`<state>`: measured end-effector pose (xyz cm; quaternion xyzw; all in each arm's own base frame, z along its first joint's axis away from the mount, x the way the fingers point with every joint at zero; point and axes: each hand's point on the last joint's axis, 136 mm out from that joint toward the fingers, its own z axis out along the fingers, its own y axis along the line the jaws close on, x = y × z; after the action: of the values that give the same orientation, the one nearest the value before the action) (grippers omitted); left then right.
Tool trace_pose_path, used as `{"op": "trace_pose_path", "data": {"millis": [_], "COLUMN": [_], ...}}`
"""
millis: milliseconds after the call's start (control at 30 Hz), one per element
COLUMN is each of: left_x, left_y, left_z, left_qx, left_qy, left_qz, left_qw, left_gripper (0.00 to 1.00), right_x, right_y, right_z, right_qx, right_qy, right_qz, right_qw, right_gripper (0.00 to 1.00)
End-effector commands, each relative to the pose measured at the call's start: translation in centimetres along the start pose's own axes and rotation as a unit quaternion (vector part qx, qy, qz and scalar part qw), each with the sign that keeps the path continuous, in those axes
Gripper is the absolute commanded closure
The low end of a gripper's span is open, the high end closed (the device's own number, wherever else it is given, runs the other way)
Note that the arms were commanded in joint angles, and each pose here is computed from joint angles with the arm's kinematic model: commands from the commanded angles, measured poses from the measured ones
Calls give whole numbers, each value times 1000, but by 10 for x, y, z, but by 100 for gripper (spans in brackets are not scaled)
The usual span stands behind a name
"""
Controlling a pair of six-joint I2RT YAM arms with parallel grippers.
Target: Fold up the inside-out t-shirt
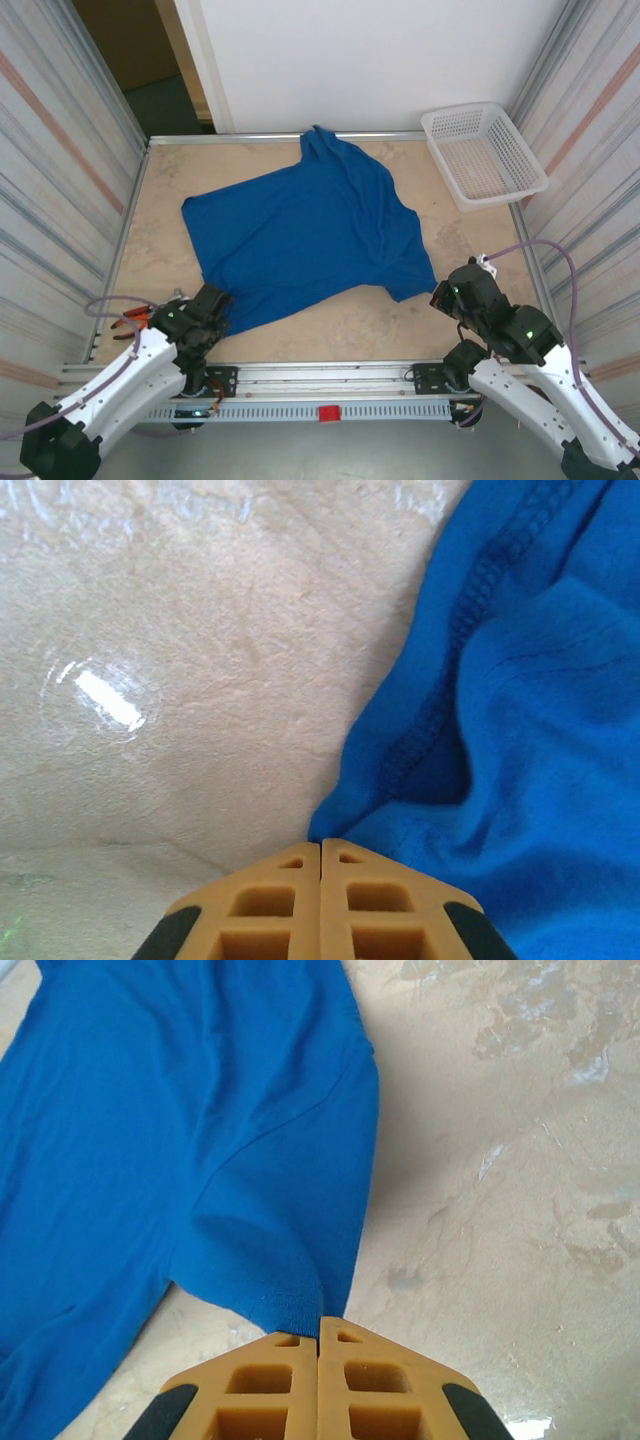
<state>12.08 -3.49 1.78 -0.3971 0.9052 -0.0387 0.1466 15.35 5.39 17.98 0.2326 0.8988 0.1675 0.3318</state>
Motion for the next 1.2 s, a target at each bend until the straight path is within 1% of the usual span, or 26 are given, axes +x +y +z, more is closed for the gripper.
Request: {"op": "trace_pose_path", "data": {"millis": [0,333,533,733,900,967,1067,1167], "left_x": [-19,-42,-60,-79,-105,-116,-129,-139], "left_y": [-11,-2,-7,-34,-53,-58,-63,-65], "left_z": [-21,-70,-92,-87,-76,-74,-70,-62], "left_qx": [19,60,84,117,140,138,127,113], "left_qy": [-42,-91,-119,-97,-75,-72,-78,-85], "left_qz": [13,-1,-6,-19,-33,-31,-21,-13], "left_qw": [999,994,989,988,987,987,989,990], "left_gripper": [100,100,100,100,100,100,100,100], "right_x": [-4,-16,-22,-35,-53,-60,-70,-78], "right_y": [-17,-25,-11,17,50,64,86,98], "right_z": [-10,-50,-56,-37,-13,0,20,45], "right_qx": [13,-21,-41,-38,-26,-25,-43,-49], "right_qy": [-23,-46,-44,-56,-68,-60,-43,-12], "right_qz": [31,66,60,23,-29,-45,-58,-64], "right_qw": [999,997,996,997,997,997,996,997], "right_gripper": [100,100,100,100,100,100,100,100]}}
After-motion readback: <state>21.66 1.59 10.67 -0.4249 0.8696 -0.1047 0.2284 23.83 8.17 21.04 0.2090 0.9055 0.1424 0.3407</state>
